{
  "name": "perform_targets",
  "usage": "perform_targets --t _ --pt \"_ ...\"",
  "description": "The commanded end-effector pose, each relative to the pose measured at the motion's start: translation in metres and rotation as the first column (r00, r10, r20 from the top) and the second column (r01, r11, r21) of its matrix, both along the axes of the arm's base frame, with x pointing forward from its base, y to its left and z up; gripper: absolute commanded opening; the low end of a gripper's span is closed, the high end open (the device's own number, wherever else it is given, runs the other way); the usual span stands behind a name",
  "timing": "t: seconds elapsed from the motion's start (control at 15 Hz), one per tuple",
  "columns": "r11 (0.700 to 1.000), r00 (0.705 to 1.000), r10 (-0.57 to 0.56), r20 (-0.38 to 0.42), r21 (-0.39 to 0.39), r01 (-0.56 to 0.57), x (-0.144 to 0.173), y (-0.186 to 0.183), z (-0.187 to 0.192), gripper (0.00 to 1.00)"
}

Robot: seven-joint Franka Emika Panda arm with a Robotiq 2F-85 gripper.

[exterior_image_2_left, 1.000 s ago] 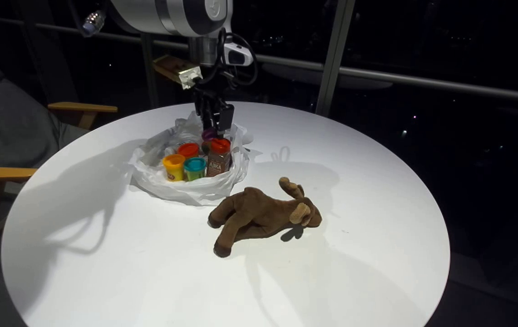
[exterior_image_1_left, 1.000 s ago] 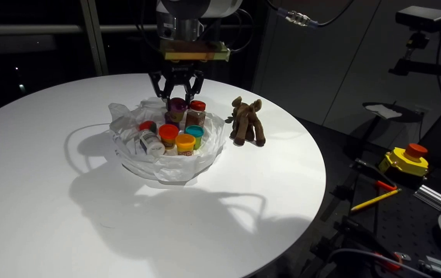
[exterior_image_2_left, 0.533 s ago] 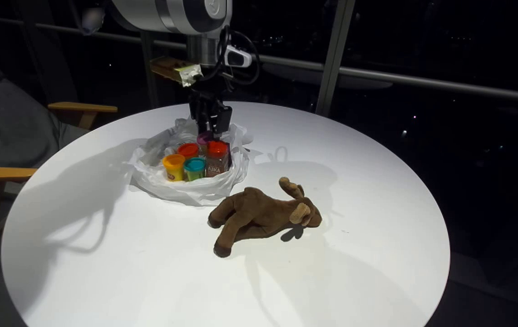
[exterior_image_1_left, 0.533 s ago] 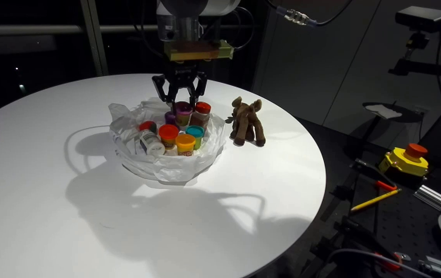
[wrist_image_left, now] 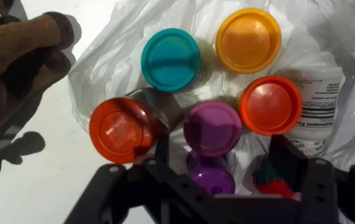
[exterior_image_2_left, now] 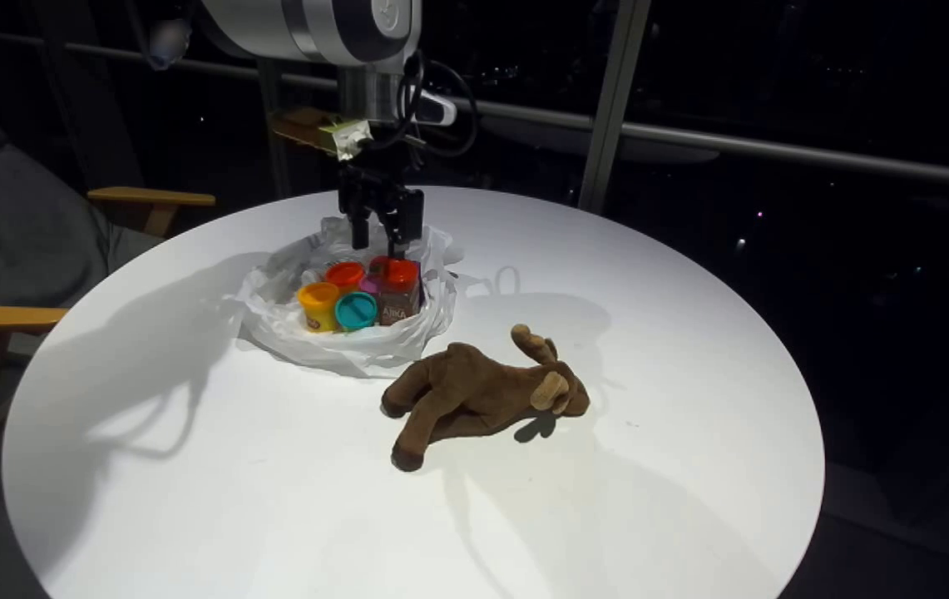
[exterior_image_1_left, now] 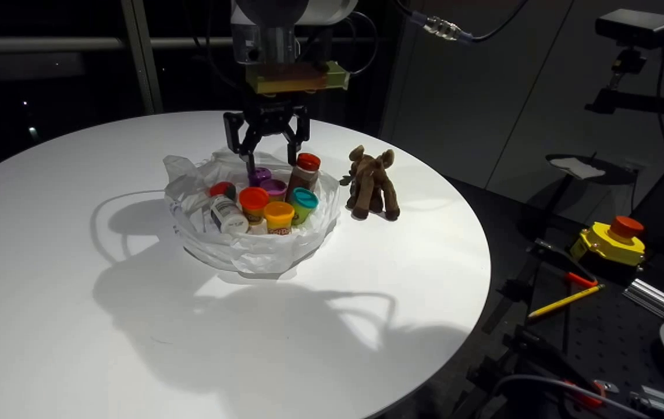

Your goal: Put the objects on the table in the plastic

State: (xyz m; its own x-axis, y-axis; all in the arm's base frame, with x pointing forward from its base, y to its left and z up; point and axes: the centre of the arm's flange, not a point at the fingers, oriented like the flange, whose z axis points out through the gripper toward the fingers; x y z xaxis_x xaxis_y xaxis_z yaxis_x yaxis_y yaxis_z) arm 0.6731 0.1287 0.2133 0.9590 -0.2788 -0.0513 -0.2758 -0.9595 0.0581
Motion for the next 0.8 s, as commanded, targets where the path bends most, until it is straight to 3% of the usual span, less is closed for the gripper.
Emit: perform_targets --t 0.0,0.4,0.6,0.73 --pt "0.999 0.997 0.034 0.075 -0.003 -0.034 0.014 0.008 0.02 1.0" --pt "0.999 0.987 -0.031 0.16 0.024 0.028 -0.004 0.011 0.106 1.0" --pt "0.99 0.973 -0.141 0.181 0.041 0.136 -0.028 -0.017 0.138 1.0" --pt "0.978 0.963 -0.208 0.17 0.049 0.203 -0.047 -0.046 0.141 1.0"
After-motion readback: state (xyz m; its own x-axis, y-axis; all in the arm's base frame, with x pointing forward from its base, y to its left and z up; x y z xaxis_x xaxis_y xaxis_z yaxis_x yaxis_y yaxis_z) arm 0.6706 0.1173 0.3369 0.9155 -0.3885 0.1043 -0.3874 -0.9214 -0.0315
